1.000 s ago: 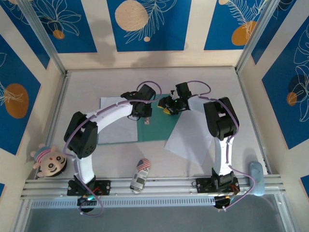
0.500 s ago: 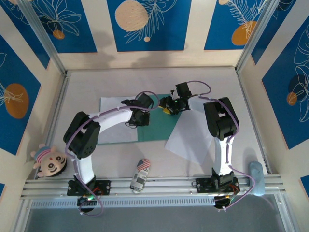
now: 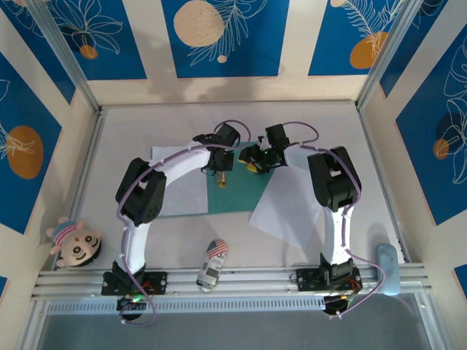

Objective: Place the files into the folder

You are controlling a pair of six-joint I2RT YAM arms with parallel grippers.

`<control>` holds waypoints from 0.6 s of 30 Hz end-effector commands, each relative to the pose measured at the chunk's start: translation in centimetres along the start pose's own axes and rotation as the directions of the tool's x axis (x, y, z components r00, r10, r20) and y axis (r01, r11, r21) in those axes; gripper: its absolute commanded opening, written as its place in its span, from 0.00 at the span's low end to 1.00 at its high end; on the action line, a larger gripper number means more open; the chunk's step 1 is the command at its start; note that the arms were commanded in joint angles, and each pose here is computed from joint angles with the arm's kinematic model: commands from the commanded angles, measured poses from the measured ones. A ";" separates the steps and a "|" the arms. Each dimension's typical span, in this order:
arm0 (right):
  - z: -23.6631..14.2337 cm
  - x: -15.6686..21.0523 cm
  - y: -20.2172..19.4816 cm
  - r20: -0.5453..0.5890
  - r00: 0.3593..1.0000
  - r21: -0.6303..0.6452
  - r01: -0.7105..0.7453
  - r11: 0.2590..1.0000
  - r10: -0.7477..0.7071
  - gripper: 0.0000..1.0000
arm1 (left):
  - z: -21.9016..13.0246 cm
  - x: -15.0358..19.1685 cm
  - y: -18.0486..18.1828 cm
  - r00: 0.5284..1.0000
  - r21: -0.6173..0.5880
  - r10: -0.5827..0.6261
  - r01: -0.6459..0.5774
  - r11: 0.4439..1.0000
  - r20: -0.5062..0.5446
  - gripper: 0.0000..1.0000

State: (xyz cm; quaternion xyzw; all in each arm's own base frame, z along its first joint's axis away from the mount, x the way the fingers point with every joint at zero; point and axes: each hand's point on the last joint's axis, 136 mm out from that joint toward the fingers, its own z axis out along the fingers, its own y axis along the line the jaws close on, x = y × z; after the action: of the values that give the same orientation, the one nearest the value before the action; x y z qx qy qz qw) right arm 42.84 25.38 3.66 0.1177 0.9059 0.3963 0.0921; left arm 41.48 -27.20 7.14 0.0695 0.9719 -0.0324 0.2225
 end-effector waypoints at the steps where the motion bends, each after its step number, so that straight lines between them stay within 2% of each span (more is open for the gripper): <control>1: 1.4 2.5 -3.4 -0.093 0.992 0.089 -0.072 0.993 0.080 0.54 | 1.2 -1.1 1.1 0.999 -0.028 0.033 -0.033 0.999 -0.005 0.00; 10: 1.3 2.4 -3.1 -0.092 0.993 0.087 -0.062 0.994 0.070 0.53 | 2.4 -3.6 0.0 0.998 0.055 0.056 -0.056 0.997 -0.003 0.00; 13: 1.1 2.3 -2.4 -0.088 0.995 0.063 -0.048 0.997 0.053 0.53 | 0.8 -4.7 -0.2 0.998 0.065 0.062 -0.063 0.996 0.017 0.01; 18: -0.2 1.7 0.6 -0.057 0.998 -0.001 0.001 1.000 -0.002 0.53 | -2.8 -5.4 -0.4 0.998 0.090 0.049 -0.052 0.995 0.041 0.11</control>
State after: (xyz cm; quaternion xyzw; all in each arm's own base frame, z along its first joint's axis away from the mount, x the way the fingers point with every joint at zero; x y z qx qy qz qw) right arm 42.73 25.50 3.78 0.1142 0.9055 0.3986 0.0902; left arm 46.00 -28.37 8.53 0.0978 0.9653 -0.0584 0.2349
